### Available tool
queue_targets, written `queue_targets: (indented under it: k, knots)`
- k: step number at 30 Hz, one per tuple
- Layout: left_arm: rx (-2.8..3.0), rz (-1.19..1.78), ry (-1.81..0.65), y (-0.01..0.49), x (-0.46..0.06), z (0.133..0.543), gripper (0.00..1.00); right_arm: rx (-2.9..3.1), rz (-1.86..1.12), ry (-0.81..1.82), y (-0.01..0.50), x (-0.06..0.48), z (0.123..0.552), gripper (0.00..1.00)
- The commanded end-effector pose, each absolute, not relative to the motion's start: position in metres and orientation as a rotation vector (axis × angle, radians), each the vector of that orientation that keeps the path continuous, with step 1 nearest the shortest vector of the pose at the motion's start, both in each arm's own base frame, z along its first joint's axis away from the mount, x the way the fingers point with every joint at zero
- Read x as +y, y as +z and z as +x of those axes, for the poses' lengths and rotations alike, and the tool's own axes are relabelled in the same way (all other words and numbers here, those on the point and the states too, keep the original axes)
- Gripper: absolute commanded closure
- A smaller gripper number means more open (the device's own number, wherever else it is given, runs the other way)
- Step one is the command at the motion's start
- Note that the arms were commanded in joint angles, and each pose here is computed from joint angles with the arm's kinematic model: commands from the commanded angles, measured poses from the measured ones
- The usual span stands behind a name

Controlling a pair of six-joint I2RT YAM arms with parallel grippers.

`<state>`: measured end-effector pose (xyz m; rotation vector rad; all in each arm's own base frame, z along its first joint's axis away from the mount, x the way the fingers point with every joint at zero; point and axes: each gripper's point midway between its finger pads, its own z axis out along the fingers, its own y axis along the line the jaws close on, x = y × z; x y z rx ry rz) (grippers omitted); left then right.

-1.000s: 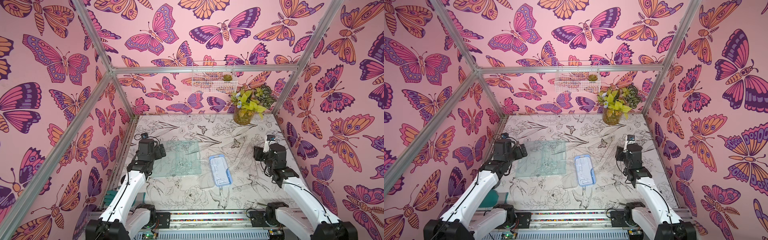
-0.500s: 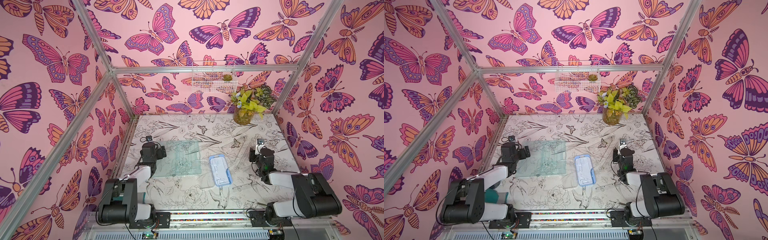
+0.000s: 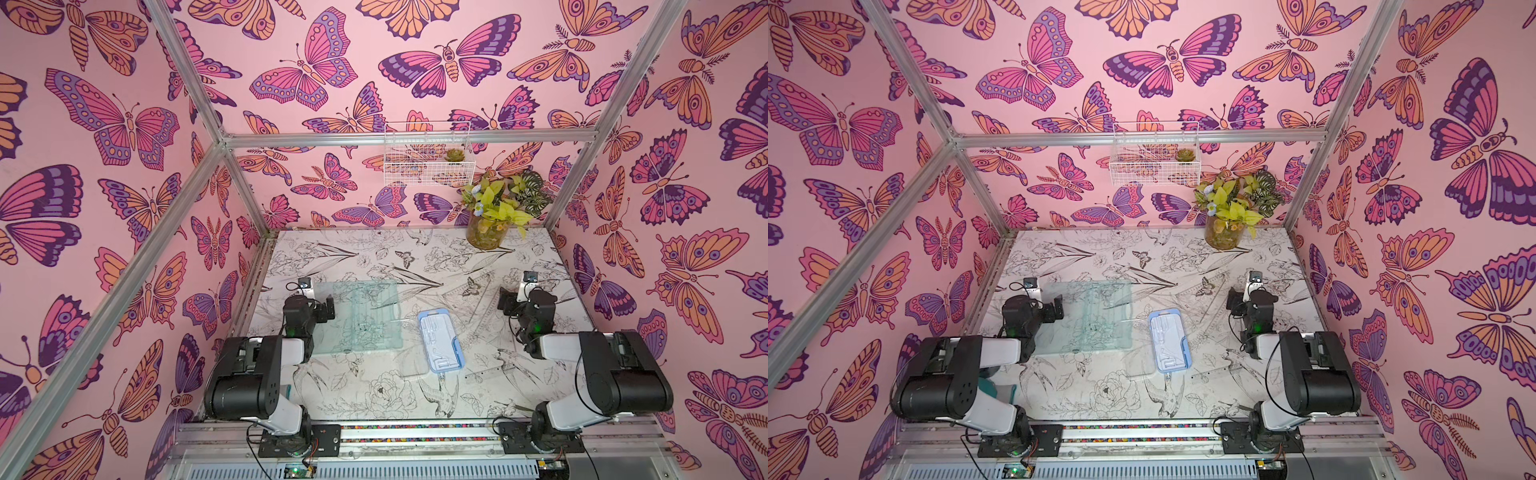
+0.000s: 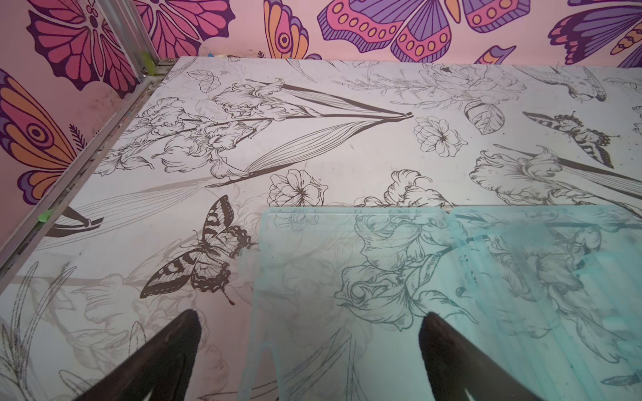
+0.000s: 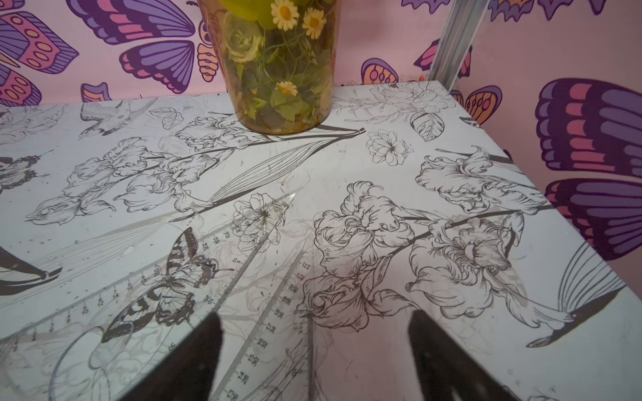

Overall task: Open the ruler set and take out the ruler
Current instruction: Reset both arms

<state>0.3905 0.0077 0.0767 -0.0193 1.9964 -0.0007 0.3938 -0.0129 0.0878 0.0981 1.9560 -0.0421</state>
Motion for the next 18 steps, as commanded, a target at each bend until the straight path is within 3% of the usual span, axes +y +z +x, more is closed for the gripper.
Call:
queue_targets:
  k: [1, 18]
  knots:
    - [1.939, 0.009, 0.002, 0.0876, 0.0057, 0.3941, 0.0, 1.954, 0.094, -0.015, 0.0927, -0.0098, 0.3955, 0.01]
    - [1.928, 0.012, 0.029, 0.0883, 0.0044, 0.3938, 0.0, 1.968, 0.081, -0.014, 0.0912, -0.0082, 0.3973, 0.01]
